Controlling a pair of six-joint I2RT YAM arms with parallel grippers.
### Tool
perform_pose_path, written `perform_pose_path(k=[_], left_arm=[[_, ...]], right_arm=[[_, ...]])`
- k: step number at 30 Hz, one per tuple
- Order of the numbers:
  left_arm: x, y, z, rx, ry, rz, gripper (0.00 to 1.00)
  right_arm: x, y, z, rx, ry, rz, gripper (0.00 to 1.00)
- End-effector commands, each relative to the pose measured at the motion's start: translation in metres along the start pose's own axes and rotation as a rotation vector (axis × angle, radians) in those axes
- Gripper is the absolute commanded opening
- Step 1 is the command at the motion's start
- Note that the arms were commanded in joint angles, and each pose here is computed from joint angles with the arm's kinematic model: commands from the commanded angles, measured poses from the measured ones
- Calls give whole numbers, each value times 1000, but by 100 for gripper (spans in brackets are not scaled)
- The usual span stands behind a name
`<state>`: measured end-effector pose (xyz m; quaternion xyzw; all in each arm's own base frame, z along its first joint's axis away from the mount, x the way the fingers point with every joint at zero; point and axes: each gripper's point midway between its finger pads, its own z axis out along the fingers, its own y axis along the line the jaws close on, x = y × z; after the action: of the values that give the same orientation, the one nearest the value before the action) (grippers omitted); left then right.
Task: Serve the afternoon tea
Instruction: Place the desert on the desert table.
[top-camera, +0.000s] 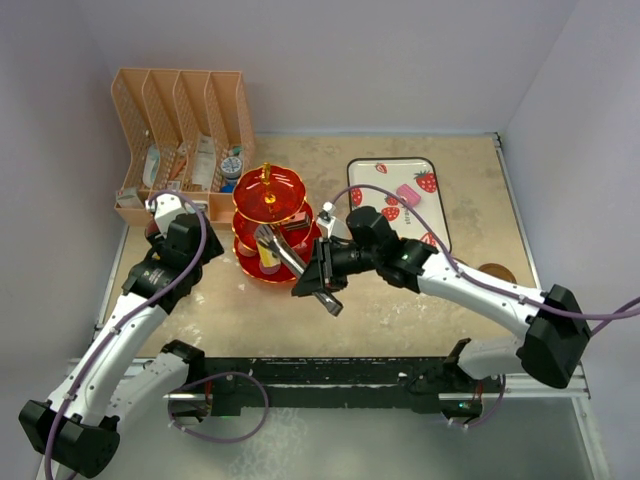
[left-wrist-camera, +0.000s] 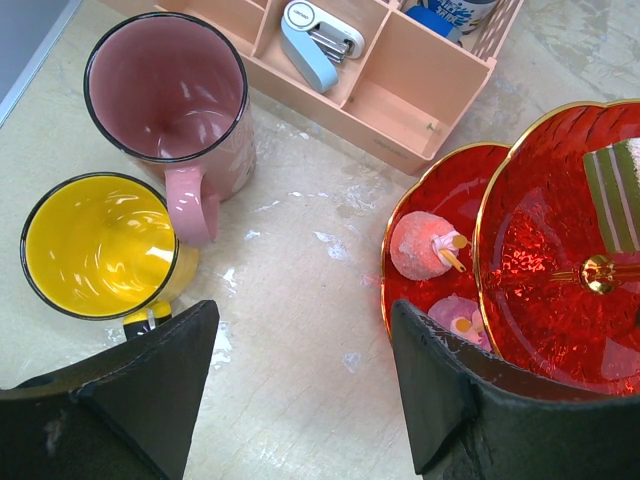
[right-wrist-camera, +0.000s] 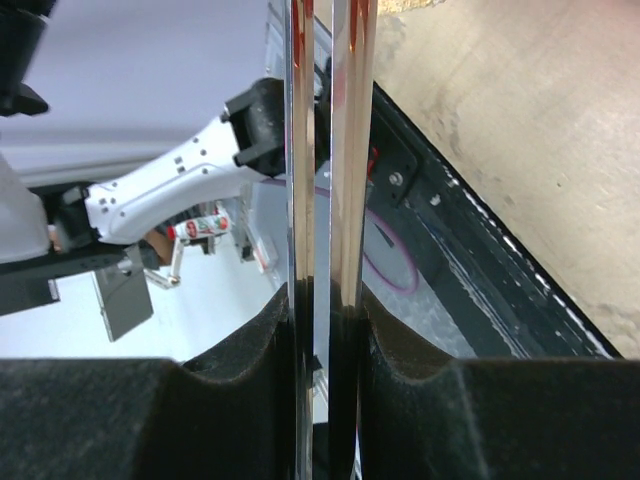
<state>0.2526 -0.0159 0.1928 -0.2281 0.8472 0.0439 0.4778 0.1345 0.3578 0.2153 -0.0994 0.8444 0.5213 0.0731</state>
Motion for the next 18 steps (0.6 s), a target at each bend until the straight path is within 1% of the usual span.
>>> perform_pose_path(k=[1, 5, 11, 15, 18], left_arm=[[-12, -2, -3, 4, -40, -34, 68], [-11, -2, -3, 6, -36, -32, 68], [-11, -2, -3, 8, -38, -34, 68], [-12, -2, -4, 10, -39, -38, 68], [-11, -3, -3, 14, -36, -34, 68]], right_arm=[[-21, 35, 2, -132, -76, 19, 18], [-29, 41, 9, -176, -94, 71, 18], [-47, 46, 17, -190, -149, 137, 18], [-54, 35, 20, -152, -195, 191, 18], [-61, 35, 26, -164, -214, 212, 18]])
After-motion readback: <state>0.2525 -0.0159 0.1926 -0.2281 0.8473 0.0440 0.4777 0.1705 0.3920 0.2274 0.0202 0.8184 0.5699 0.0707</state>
